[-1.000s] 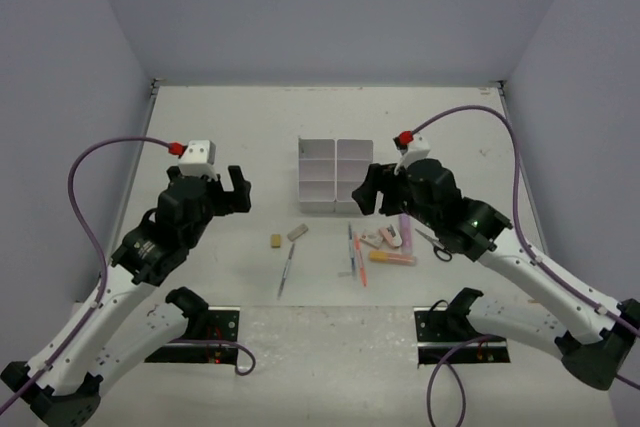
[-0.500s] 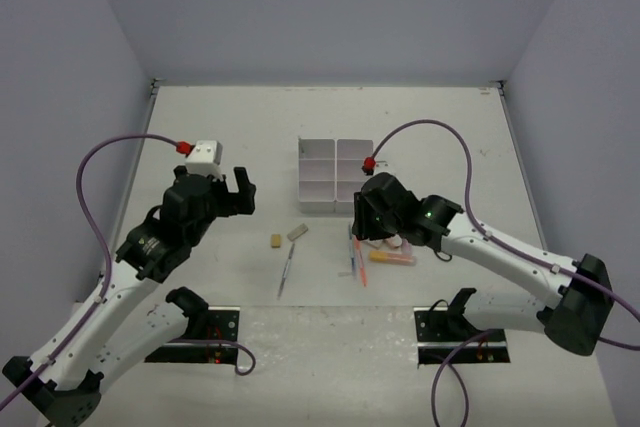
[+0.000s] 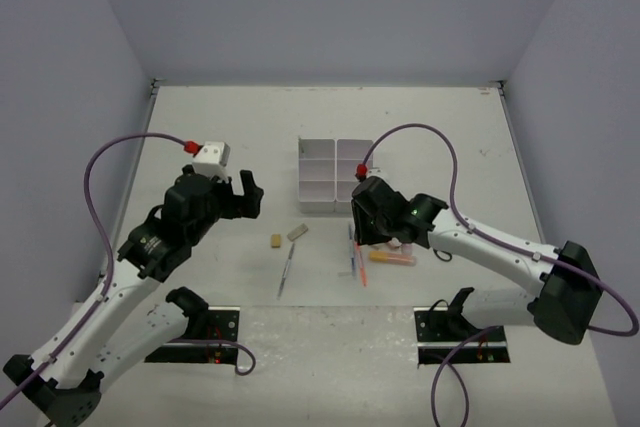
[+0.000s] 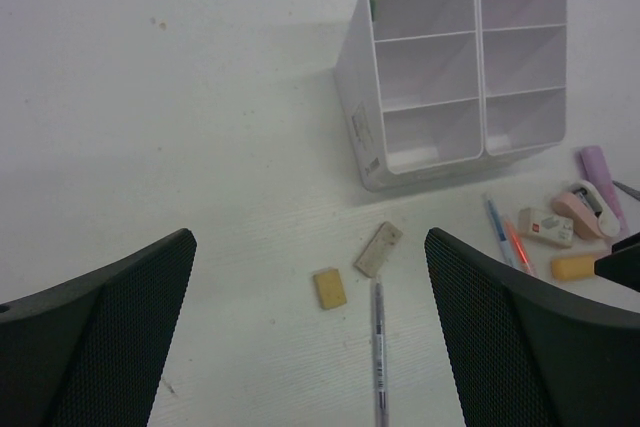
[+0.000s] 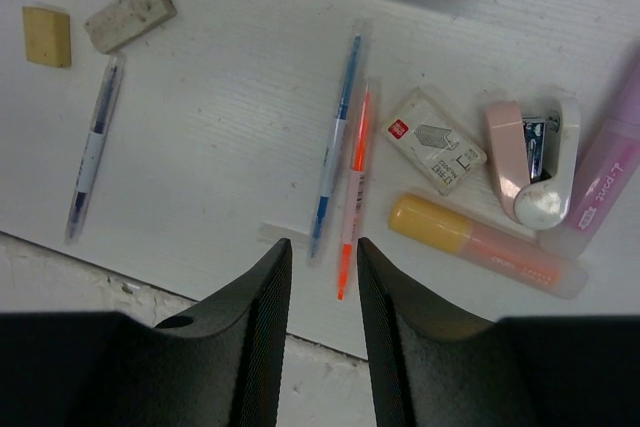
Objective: Sort the stationery into containers
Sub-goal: Pick up the pen cap from the center of the board.
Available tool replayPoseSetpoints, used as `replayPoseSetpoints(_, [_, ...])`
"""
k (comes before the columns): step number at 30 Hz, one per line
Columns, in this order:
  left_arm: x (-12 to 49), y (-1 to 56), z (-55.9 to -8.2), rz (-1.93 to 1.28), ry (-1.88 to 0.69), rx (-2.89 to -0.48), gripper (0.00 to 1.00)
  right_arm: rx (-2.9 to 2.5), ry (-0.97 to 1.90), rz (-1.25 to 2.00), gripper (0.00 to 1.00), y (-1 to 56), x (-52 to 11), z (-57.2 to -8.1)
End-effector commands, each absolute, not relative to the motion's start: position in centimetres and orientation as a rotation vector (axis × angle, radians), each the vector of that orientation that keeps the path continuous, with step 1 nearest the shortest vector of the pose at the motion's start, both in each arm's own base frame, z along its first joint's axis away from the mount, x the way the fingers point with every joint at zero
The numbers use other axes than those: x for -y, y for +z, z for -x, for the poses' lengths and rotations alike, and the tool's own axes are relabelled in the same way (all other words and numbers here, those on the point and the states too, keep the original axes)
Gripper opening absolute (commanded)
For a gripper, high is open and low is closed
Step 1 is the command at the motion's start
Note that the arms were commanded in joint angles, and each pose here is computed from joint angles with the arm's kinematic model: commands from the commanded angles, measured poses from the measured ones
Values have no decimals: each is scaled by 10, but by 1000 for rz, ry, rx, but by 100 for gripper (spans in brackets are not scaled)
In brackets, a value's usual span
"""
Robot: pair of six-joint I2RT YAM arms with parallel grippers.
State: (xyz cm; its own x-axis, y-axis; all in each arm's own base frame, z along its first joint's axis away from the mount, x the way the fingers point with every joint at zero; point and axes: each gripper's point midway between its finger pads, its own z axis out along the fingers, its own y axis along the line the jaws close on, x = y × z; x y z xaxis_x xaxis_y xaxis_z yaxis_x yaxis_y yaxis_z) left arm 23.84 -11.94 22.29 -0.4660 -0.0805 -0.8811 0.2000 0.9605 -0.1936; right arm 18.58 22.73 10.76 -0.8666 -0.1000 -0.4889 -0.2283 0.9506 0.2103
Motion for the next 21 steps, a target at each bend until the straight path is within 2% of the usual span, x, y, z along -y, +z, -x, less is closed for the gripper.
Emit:
replayPoseSetpoints(1, [157,229,-233,-239,-517,-2035,100,-2568,376,236,36,122,-215,-180])
replayPoseSetpoints(6, [202,230,-210,-445,-729,-2051,100,-2560,345,232,36,136,-197,-171])
replayPoseSetpoints(10, [239,228,-192,-567,-734,-2073,99,-2479,386,189,38,168,-177,-162])
replayPoseSetpoints(15, [280,179,-185,-700,-582,-2195,85,-2367,489,107,42,209,-153,-147])
replayPoseSetpoints(18, [308,154,-175,-827,-510,-2193,78,-2344,492,93,49,215,-142,-141])
replayPoseSetpoints(19, [311,147,-177,-839,-489,-2200,74,-2342,489,92,49,216,-140,-140])
replayPoseSetpoints(20, [318,134,-175,-881,-463,-2213,66,-2350,474,87,49,215,-136,-139])
replayPoseSetpoints(21, [324,136,-173,-905,-477,-2191,64,-2355,469,86,49,214,-134,-137])
